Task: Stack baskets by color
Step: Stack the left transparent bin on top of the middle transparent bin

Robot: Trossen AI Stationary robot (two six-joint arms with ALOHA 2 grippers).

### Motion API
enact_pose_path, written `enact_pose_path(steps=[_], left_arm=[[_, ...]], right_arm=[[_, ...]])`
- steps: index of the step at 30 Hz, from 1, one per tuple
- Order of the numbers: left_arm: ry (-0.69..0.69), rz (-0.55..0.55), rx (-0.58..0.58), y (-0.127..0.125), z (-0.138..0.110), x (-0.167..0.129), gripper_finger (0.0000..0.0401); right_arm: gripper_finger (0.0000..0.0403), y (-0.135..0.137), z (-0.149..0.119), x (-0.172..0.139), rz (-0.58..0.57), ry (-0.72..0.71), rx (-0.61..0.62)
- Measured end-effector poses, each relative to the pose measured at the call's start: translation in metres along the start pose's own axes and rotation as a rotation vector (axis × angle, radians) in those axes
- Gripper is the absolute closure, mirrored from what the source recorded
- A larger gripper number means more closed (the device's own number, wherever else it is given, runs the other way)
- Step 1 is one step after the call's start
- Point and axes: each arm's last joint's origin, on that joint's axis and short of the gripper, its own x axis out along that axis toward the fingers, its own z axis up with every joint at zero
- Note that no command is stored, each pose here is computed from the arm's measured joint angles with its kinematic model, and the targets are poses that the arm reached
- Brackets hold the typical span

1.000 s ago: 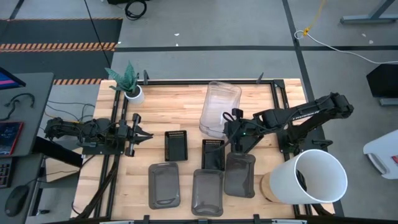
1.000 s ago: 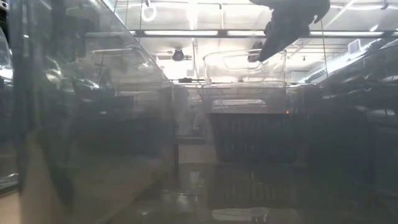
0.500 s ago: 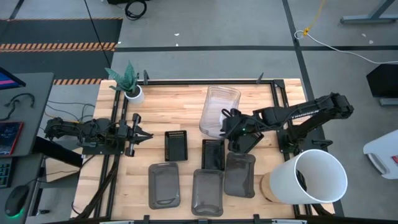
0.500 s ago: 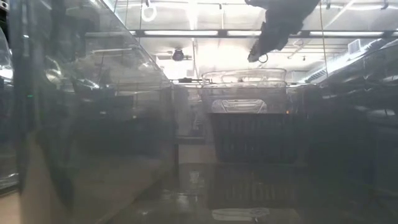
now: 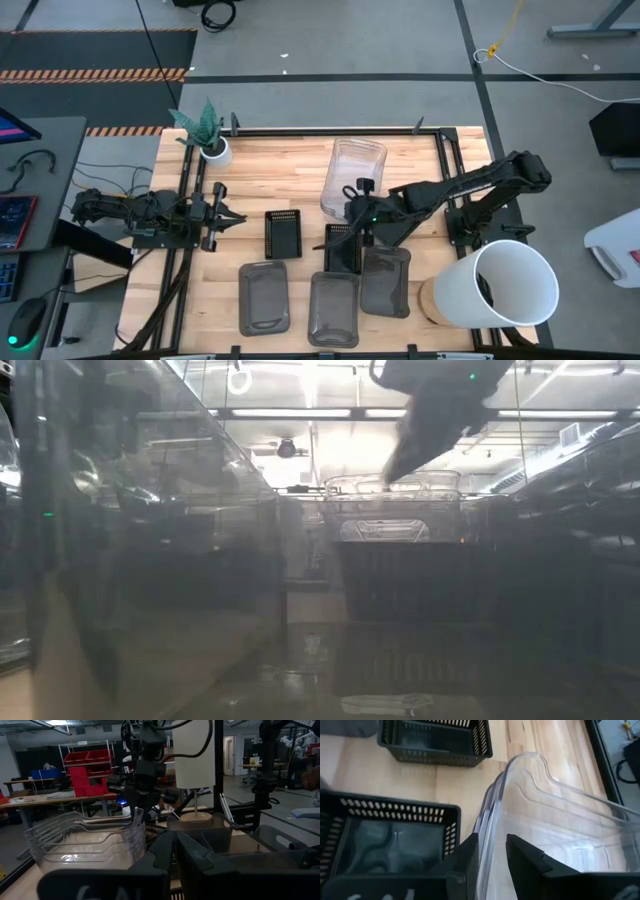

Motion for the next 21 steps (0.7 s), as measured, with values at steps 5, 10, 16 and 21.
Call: enact_pose_path(steps=[5,10,16,21], left_arm=[[-0.001,0.001,0.0,0.0,0.0,0.0,0.0367],[-0.001,0.0,0.0,0.0,0.0,0.0,0.0366],[-0.001,0.0,0.0,0.0,0.0,0.0,0.0373],[-0.001,0.001,0.0,0.0,0.0,0.0,0.0368]], right_arm=[[0.0283,-0.005,-0.002,0.01,-0.106,0.038,-0.025],[0.0281,-0.021,-0.005,0.014,-0.207,0.076,-0.04],[0.0281,-0.04,-0.008,0.015,-0.276,0.106,-0.022],[0.0281,-0.047,-0.003,0.007,-0.274,0.109,0.018]])
